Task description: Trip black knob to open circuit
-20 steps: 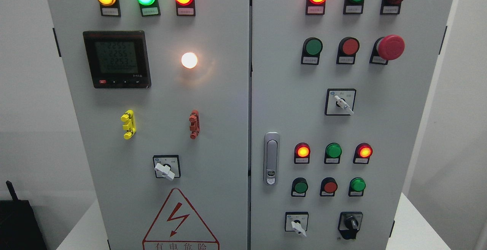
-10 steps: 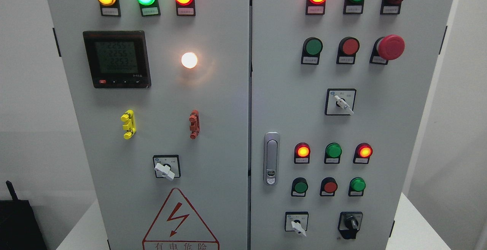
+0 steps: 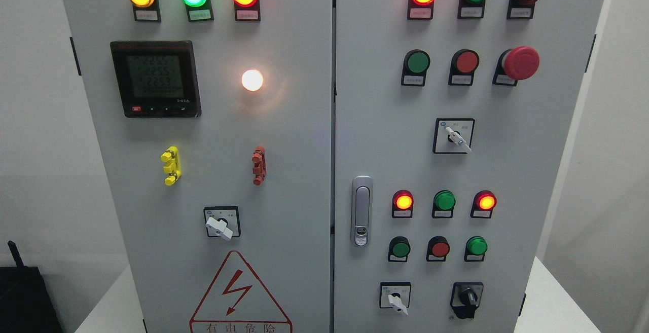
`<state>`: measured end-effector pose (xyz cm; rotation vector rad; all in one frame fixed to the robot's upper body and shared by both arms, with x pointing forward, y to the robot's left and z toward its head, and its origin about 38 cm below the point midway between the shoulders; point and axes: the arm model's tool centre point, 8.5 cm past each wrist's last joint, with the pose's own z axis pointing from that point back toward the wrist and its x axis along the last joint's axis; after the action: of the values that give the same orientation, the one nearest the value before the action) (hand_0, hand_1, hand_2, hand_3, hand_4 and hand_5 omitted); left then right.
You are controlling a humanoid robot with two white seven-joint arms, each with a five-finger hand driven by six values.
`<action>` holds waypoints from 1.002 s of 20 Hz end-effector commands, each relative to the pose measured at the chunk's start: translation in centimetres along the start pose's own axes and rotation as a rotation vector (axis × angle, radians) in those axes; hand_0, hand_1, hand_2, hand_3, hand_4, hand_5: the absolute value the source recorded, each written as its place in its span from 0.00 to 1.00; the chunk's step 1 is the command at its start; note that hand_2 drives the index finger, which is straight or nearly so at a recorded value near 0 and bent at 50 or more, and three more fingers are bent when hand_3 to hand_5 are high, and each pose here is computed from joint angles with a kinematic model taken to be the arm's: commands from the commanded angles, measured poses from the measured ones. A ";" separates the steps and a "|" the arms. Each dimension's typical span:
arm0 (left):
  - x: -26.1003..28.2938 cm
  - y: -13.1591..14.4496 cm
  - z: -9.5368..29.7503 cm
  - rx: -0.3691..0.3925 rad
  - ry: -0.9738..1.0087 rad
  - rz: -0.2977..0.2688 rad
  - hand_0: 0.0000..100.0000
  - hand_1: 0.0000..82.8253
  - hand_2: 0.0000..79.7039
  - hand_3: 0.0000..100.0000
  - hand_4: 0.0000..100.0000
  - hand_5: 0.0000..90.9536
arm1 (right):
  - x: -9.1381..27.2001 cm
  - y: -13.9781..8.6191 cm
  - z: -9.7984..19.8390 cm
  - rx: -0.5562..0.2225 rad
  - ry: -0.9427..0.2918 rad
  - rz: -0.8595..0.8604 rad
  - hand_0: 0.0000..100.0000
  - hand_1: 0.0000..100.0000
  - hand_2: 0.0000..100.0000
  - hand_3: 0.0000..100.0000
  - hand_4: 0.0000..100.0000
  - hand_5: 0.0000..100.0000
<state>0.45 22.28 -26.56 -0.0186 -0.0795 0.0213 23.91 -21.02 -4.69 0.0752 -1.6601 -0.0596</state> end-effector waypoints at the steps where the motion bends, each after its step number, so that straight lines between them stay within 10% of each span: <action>1: 0.2 -0.1 0.0 -0.001 -0.004 0.004 0.12 0.47 0.00 0.00 0.00 0.00 | 1.9 -0.1 -1.5 -0.006 -0.072 -0.001 0.84 0.78 0.00 0.86 0.83 0.87; 20: 0.2 -0.1 0.0 -0.001 -0.004 0.004 0.12 0.47 0.00 0.00 0.00 0.00 | 9.7 -1.2 -7.8 -0.025 -0.204 0.005 0.93 0.82 0.00 0.91 0.88 0.91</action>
<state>0.44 22.28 -26.56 -0.0186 -0.0795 0.0213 30.21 -22.82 3.90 0.0493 -1.8155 -0.0791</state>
